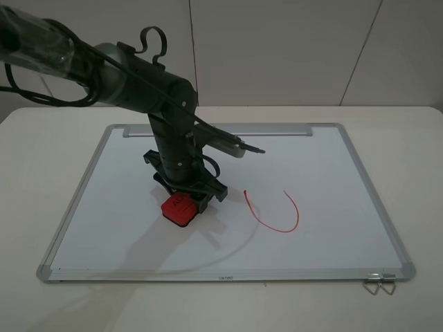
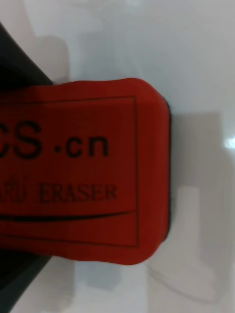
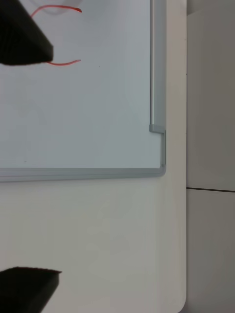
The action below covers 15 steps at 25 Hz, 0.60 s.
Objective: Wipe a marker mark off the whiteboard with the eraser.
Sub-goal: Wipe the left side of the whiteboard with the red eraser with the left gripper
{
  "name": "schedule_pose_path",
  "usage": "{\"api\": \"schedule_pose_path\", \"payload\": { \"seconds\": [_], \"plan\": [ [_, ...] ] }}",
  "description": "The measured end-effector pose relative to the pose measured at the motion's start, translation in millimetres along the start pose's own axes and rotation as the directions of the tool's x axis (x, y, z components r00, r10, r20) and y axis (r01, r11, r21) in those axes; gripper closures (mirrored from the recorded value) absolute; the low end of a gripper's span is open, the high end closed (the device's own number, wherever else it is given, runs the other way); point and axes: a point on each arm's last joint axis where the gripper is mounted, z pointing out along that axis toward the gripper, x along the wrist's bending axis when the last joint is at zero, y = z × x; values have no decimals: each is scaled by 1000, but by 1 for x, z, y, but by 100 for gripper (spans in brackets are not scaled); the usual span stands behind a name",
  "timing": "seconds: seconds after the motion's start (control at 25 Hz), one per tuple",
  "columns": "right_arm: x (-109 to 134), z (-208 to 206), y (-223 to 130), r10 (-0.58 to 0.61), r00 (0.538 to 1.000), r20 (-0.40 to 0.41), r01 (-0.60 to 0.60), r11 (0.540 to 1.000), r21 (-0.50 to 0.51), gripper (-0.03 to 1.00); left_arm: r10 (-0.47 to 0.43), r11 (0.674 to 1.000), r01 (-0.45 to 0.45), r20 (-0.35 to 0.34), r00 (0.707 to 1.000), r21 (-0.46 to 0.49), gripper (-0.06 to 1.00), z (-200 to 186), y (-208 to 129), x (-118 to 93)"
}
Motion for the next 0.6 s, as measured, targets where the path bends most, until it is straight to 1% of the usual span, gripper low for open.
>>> {"api": "schedule_pose_path", "payload": {
  "seconds": [0.08, 0.2, 0.4, 0.6],
  "plan": [
    [0, 0, 0, 0, 1000, 0, 0, 1000, 0, 26, -2, 1000, 2, 3, 1000, -12, 37, -5, -1, 0],
    [0, 0, 0, 0, 1000, 0, 0, 1000, 0, 26, -4, 1000, 4, 5, 1000, -3, 37, -15, -5, 0],
    [0, 0, 0, 0, 1000, 0, 0, 1000, 0, 26, 14, 997, -15, -13, 1000, -79, 37, -55, -3, 4],
    [0, 0, 0, 0, 1000, 0, 0, 1000, 0, 26, 19, 997, -21, -21, 1000, -69, 37, -61, -5, 5]
  ]
}}
